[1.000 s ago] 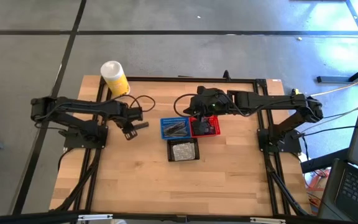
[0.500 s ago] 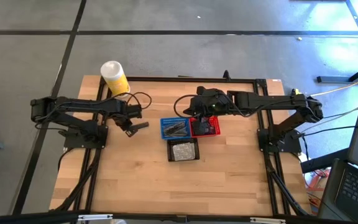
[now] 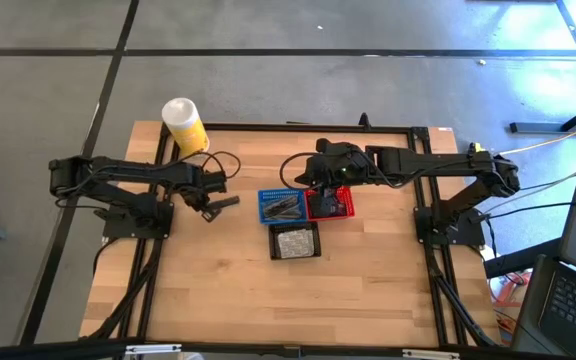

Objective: Pick & Place Travel size toiletries
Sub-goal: Put the black comb into the blue bin

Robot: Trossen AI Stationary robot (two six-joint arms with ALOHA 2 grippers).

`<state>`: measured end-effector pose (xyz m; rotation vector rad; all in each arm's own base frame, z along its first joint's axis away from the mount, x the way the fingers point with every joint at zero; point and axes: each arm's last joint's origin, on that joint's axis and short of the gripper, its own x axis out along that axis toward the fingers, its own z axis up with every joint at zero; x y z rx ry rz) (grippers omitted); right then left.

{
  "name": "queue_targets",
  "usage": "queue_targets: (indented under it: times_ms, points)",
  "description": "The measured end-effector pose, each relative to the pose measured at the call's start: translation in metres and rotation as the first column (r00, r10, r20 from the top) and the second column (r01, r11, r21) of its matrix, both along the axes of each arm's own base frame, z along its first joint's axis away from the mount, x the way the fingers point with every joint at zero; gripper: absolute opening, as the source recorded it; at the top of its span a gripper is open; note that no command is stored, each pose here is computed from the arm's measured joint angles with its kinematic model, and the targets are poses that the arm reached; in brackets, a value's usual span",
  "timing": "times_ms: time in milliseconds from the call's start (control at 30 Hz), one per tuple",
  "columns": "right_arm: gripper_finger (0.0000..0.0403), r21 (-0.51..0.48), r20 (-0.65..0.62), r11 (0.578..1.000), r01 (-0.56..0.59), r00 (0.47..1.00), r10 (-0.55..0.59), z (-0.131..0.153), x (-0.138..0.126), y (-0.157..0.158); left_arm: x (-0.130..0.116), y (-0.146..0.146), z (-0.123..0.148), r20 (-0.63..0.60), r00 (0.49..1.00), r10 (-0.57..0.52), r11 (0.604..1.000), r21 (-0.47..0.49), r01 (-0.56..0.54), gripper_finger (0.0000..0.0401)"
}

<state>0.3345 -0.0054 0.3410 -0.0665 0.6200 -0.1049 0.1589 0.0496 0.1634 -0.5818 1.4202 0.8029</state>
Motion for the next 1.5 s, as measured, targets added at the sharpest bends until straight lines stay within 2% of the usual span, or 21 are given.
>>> queue_targets:
  times_ms: [167, 467, 733, 933, 1333, 1500]
  points:
    - [0.0001, -0.008, 0.002, 1.0, -0.002, 1.0, 0.002, 0.0, 0.0, 0.0, -0.007, -0.004, -0.02, 0.031, 0.999, 0.018, 0.998, -0.056, -0.016, 0.0002]
    - [0.0001, -0.008, 0.002, 1.0, -0.002, 1.0, 0.002, 0.0, 0.0, 0.0, -0.009, -0.002, -0.02, 0.01, 0.999, 0.035, 0.999, 0.006, -0.035, 0.0002]
    - [0.0001, -0.01, 0.002, 1.0, -0.004, 1.0, 0.004, 0.0, 0.0, 0.0, -0.004, -0.001, -0.021, 0.06, 0.997, 0.04, 0.999, 0.028, -0.041, 0.0002]
    - [0.0001, -0.009, 0.002, 1.0, -0.004, 1.0, 0.004, 0.0, 0.0, 0.0, -0.005, -0.001, -0.029, -0.004, 0.998, 0.06, 0.998, 0.02, -0.06, 0.0002]
    - [0.0002, -0.007, 0.002, 1.0, -0.007, 1.0, 0.007, 0.0, 0.0, 0.0, -0.001, 0.0, -0.036, -0.035, 0.999, 0.028, 1.0, -0.004, -0.028, 0.0002]
    - [0.0003, 0.058, 0.002, 0.994, -0.098, 0.995, 0.098, -0.001, 0.001, 0.003, -0.001, -0.001, -0.036, -0.033, 0.999, 0.019, 1.0, -0.019, -0.02, 0.0002]
